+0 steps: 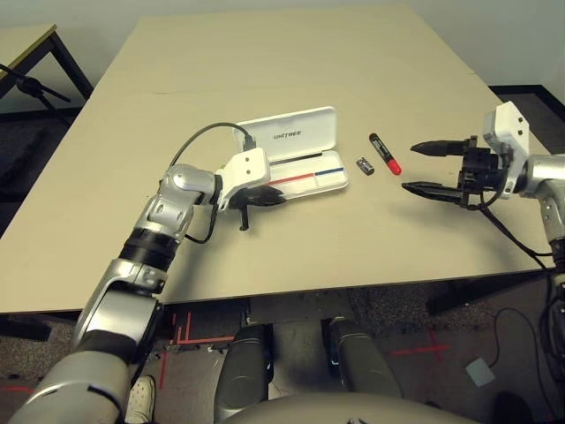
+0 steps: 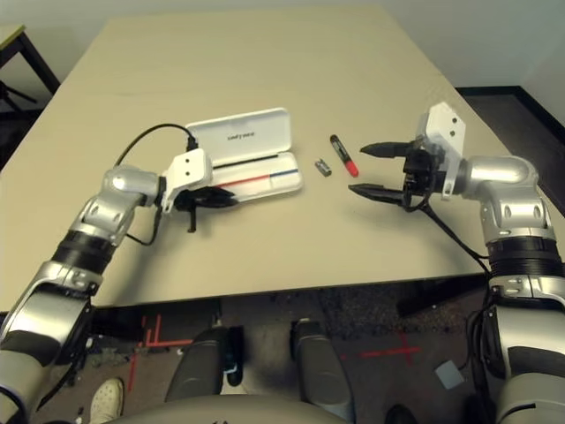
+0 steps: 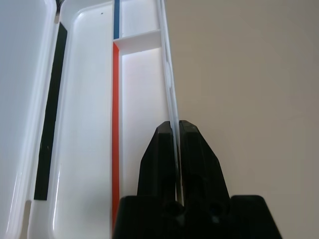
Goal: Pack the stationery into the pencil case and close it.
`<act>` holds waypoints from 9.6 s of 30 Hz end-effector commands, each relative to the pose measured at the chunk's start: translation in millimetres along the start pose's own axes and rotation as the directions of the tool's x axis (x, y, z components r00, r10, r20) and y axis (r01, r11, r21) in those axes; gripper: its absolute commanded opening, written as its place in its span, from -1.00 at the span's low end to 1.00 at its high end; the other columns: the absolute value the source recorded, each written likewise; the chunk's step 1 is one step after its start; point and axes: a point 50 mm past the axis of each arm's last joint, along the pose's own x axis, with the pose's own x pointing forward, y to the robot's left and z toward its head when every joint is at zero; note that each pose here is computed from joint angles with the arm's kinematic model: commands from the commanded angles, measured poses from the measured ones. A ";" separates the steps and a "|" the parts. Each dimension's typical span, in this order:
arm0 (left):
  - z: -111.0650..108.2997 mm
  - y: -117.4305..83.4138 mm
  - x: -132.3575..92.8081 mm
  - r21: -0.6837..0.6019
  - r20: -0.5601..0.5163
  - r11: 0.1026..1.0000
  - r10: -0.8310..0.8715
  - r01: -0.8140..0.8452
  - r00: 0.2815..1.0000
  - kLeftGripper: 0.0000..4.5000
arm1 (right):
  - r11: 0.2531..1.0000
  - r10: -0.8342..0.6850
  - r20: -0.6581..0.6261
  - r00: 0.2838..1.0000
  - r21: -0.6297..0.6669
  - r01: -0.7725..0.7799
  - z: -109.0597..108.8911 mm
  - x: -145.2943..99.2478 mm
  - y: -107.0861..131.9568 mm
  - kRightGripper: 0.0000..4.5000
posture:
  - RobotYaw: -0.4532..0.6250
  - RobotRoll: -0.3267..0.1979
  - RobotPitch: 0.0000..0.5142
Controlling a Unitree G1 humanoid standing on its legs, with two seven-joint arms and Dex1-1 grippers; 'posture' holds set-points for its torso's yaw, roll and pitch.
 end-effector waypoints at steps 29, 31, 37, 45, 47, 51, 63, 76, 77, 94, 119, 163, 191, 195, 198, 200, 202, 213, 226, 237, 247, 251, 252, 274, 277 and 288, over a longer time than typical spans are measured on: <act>-31.3 -61.0 27.2 0.023 -0.051 0.988 -0.151 0.153 0.987 -0.98 | 1.000 0.014 0.018 1.000 0.025 -0.015 3.8 1.5 10.3 1.00 | -0.28 0.25 -0.53; -30.8 -61.8 27.2 0.012 -0.044 0.988 -0.150 0.151 0.988 -0.86 | 0.999 0.002 0.013 1.000 0.045 -0.003 2.3 2.3 10.1 1.00 | -0.27 0.25 -0.52; -19.6 -60.7 22.4 -0.016 0.020 0.989 -0.146 0.146 0.989 0.06 | 0.989 -0.070 0.001 0.998 0.133 0.070 -2.0 4.8 6.8 1.00 | -0.25 0.25 -0.52; 9.4 -61.8 -3.1 -0.051 0.132 0.978 -0.194 0.202 0.972 0.98 | 0.923 -0.271 -0.076 0.960 0.262 0.281 -9.1 6.7 -8.5 1.00 | -0.22 0.25 -0.51; 11.9 -60.0 -11.1 -0.087 0.156 0.977 -0.179 0.194 0.971 0.98 | 0.916 -0.300 -0.067 0.952 0.258 0.307 -7.7 10.3 -10.0 1.00 | -0.21 0.25 -0.51; 10.7 -51.5 -28.5 -0.141 0.170 0.978 -0.127 0.151 0.977 0.98 | 0.875 -0.389 -0.102 0.916 0.272 0.401 -8.2 16.0 -15.7 1.00 | -0.20 0.25 -0.50; -4.4 -31.0 -55.5 -0.151 0.116 0.988 -0.007 0.025 0.993 0.98 | 0.734 -0.492 -0.336 0.803 0.337 0.590 -22.0 55.6 -39.9 1.00 | -0.18 0.25 -0.51; -2.2 -45.9 -55.9 -0.170 0.122 0.985 -0.010 0.031 0.993 0.98 | 0.708 -0.454 -0.447 0.771 0.344 0.616 -41.6 75.3 -37.7 1.00 | -0.11 0.25 -0.35; -2.0 -47.2 -56.2 -0.171 0.121 0.985 -0.010 0.031 0.993 0.98 | 0.710 -0.453 -0.448 0.771 0.341 0.616 -42.3 75.7 -37.6 1.00 | -0.10 0.25 -0.34; 1.8 -50.9 -59.1 -0.188 0.121 0.982 0.006 0.017 0.993 1.00 | 0.738 -0.406 -0.472 0.783 0.336 0.585 -54.6 92.8 -29.2 0.10 | -0.10 0.25 -0.24; -3.2 -46.1 -57.3 -0.180 0.121 0.984 0.017 0.005 0.993 1.00 | 0.990 0.034 -0.394 0.919 0.139 0.022 28.6 -5.1 -14.2 -0.78 | -0.19 0.25 -0.25; -5.2 -44.1 -68.5 -0.181 0.078 0.982 0.072 -0.057 0.994 1.00 | 0.878 0.404 -0.331 0.853 -0.120 -0.463 33.2 130.1 56.9 -0.78 | -0.07 0.25 -0.34; -33.2 6.2 -103.1 -0.403 -0.099 0.693 0.616 -0.597 0.782 1.00 | 0.907 0.419 -0.150 0.896 0.118 -0.404 21.7 28.8 22.6 0.99 | -0.13 0.25 -0.32; -40.4 12.4 -104.3 -0.409 -0.184 0.627 0.655 -0.663 0.733 1.00 | 0.931 0.363 -0.142 0.921 0.096 -0.352 23.3 8.8 12.4 0.99 | -0.15 0.25 -0.34; -47.9 14.0 -100.8 -0.401 -0.243 0.593 0.665 -0.698 0.706 1.00 | 0.945 0.326 -0.150 0.933 0.086 -0.316 24.3 -3.4 7.3 0.99 | -0.18 0.25 -0.35; -53.9 14.6 -96.8 -0.405 -0.280 0.572 0.665 -0.713 0.693 1.00 | 0.950 0.310 -0.152 0.938 0.085 -0.300 25.1 -8.3 5.8 0.99 | -0.20 0.25 -0.35; -59.6 14.1 -92.0 -0.404 -0.312 0.565 0.654 -0.720 0.689 1.00 | 0.950 0.310 -0.153 0.938 0.097 -0.298 25.5 -10.9 6.7 0.99 | -0.22 0.25 -0.35; -79.8 19.6 -75.1 -0.409 -0.413 0.509 0.637 -0.757 0.651 1.00 | 0.950 0.305 -0.145 0.941 0.109 -0.291 27.5 -24.7 14.9 0.99 | -0.31 0.25 -0.33; -89.1 12.2 -70.3 -0.421 -0.470 0.541 0.557 -0.728 0.685 -0.51 | 0.951 0.301 -0.133 0.944 0.111 -0.288 29.9 -23.4 14.9 1.00 | -0.30 0.25 -0.31; -82.8 14.0 -86.0 -0.391 -0.465 0.550 0.574 -0.738 0.674 -0.51 | 0.949 0.310 -0.110 0.944 0.105 -0.299 29.7 -14.4 12.1 1.00 | -0.22 0.25 -0.35; -57.9 -6.1 -106.5 -0.300 -0.373 0.681 0.560 -0.668 0.739 -0.51 | 0.943 0.326 -0.082 0.942 0.099 -0.318 26.6 0.2 7.3 1.00 | -0.09 0.25 -0.39; -49.2 -17.7 -109.6 -0.273 -0.324 0.754 0.513 -0.598 0.795 -0.51 | 0.942 0.330 -0.077 0.941 0.094 -0.322 26.4 3.8 5.1 1.00 | -0.07 0.25 -0.40; -47.3 -21.3 -109.9 -0.267 -0.308 0.773 0.497 -0.575 0.811 -0.51 | 0.942 0.330 -0.077 0.941 0.093 -0.323 26.3 4.0 4.8 1.00 | -0.06 0.25 -0.40; 9.4 -58.5 -72.2 -0.084 -0.083 0.991 0.100 -0.107 0.991 -0.51 | 0.957 0.289 -0.166 0.943 0.077 -0.280 27.1 -25.9 -1.1 1.00 | -0.09 0.25 -0.40; 9.7 -62.2 -61.0 -0.093 -0.060 0.995 0.042 -0.048 0.997 -0.51 | 0.956 0.291 -0.164 0.943 0.079 -0.281 26.4 -26.8 0.1 1.00 | -0.12 0.25 -0.40; 12.5 -53.1 -5.4 -0.034 0.028 0.998 -0.047 0.047 0.999 -0.51 | 0.953 0.300 -0.138 0.944 0.084 -0.291 24.8 -24.4 4.1 1.00 | -0.17 0.25 -0.40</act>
